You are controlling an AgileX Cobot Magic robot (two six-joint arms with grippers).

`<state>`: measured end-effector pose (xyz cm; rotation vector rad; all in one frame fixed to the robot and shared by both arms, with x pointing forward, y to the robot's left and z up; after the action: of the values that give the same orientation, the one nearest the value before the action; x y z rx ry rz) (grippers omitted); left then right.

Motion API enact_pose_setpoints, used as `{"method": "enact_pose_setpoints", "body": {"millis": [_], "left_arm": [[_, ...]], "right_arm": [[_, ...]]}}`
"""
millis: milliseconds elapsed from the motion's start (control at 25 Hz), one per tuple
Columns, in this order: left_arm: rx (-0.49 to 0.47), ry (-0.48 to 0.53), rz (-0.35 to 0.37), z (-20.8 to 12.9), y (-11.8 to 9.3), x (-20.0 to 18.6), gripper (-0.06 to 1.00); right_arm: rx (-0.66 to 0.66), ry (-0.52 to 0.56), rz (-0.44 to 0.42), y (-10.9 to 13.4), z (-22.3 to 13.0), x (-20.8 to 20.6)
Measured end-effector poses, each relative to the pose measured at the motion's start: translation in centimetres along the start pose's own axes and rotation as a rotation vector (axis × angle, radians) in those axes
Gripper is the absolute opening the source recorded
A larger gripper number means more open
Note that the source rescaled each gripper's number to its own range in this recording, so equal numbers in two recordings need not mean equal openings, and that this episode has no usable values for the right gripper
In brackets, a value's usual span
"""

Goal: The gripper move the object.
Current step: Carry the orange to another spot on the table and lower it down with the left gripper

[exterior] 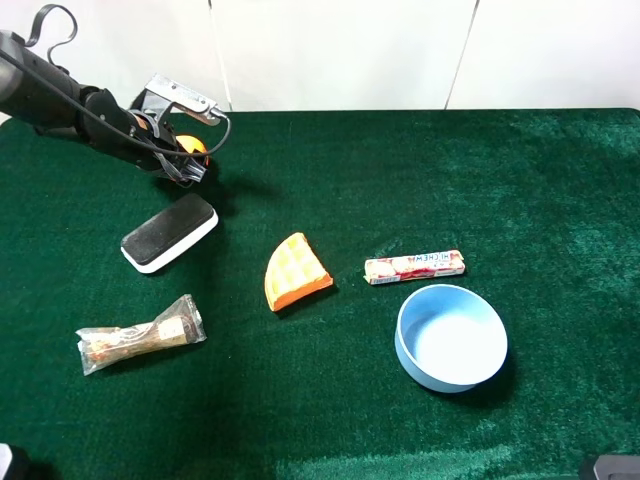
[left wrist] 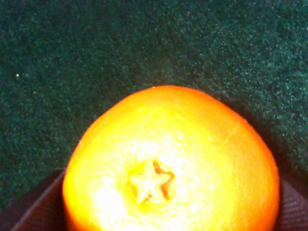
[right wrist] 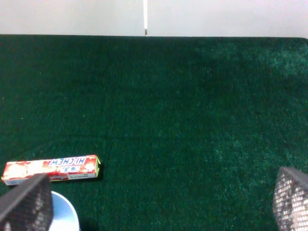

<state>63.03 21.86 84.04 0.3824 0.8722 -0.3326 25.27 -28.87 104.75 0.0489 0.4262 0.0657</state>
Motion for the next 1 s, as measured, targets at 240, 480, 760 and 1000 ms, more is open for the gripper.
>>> {"method": "enact_pose_setpoints", "body": {"millis": [240,480,760,1000], "left_arm": [[0.010,-0.004,-0.007,1.4,-0.1,-0.8,0.00],[0.052,0.020,-0.050,5.5,-1.1,-2.5,0.00],[0.135,0.023,-0.117,11.4,-4.1,-5.0,0.00],[0.199,-0.045,-0.159,15.7,-7.3,-7.6,0.00]], "right_arm": [[0.000,0.000,0.000,0.0,0.0,0.0],[0.000,0.000,0.000,0.0,0.0,0.0],[0.000,0.000,0.000,0.0,0.0,0.0],[0.000,0.000,0.000,0.0,0.0,0.0]]}}
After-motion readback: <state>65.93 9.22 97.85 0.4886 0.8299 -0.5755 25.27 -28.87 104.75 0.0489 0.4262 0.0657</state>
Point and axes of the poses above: a point on each arm's last joint axis where the gripper is mounted, x pointing out along that axis toward the gripper, y along the wrist's bending axis when the last joint is at zero, z = x × y, the point moved 2 cm from there along x, pointing out along that axis toward the gripper, and after that the axes turned 2 degrees about x, right-handed, at the moved point
